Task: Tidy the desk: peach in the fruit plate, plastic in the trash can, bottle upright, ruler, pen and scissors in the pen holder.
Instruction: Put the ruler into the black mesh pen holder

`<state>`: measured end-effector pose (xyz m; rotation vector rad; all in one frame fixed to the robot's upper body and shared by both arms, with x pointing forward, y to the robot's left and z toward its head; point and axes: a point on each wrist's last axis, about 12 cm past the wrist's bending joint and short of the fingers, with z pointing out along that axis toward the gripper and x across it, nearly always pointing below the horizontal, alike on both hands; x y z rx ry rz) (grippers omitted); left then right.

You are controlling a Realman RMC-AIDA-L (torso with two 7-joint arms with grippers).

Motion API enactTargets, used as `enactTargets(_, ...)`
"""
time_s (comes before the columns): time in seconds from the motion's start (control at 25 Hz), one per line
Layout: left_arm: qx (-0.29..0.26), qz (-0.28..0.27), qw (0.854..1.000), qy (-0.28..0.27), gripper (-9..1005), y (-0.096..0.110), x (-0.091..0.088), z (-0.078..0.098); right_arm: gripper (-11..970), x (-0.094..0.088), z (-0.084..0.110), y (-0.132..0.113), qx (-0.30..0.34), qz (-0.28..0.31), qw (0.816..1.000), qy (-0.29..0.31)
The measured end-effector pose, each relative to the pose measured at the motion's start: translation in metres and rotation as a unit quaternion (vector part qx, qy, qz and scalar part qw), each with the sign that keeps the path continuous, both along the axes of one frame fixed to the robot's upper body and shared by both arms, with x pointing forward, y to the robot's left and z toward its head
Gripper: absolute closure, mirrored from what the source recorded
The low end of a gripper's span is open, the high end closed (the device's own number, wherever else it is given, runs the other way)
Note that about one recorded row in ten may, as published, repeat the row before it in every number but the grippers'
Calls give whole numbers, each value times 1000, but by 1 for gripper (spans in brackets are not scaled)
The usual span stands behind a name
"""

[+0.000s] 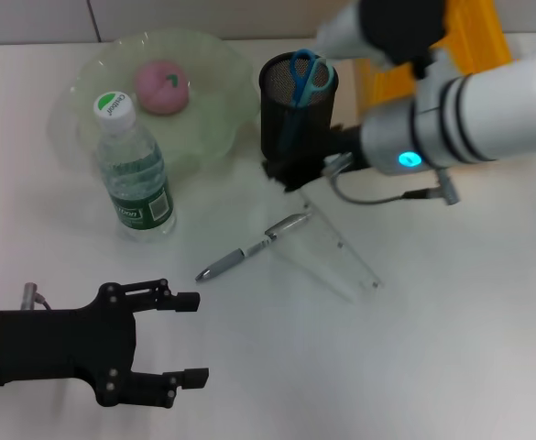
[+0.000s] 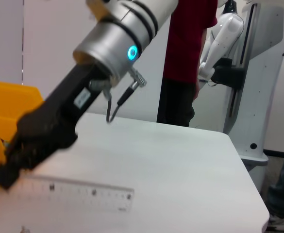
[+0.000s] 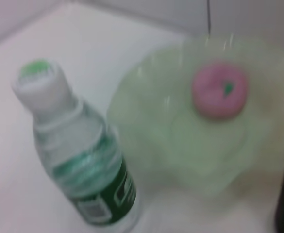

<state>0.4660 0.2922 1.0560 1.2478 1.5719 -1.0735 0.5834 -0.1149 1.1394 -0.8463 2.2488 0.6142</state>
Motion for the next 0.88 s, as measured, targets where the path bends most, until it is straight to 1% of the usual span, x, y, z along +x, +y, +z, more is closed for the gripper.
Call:
enactTargets(0.12,-2,3,1000,2,170,1,0,0,954,-5,6,-16,35,0,998,-44)
enactTargets(0.2,-4,3,1000,4,170,1,-1,1,954,-8,8,-29,76,-3,995,-68)
enactTargets(0.4,-16,5,1000,5,170,3,-1,5,954,-12,16,-59,185,-11,976,-115)
enactTargets(0.6,-20,7,1000,6,170,3,0,6,955,-16,20,-90,276,-15,948,-156)
enactTargets(0.72,-22,7,1000,6,170,2,0,6,955,-18,18,-108,338,-21,924,-178)
enactTargets(0.88,-25,10,1000,5,170,1,1,6,954,-20,11,-128,399,-34,891,-212)
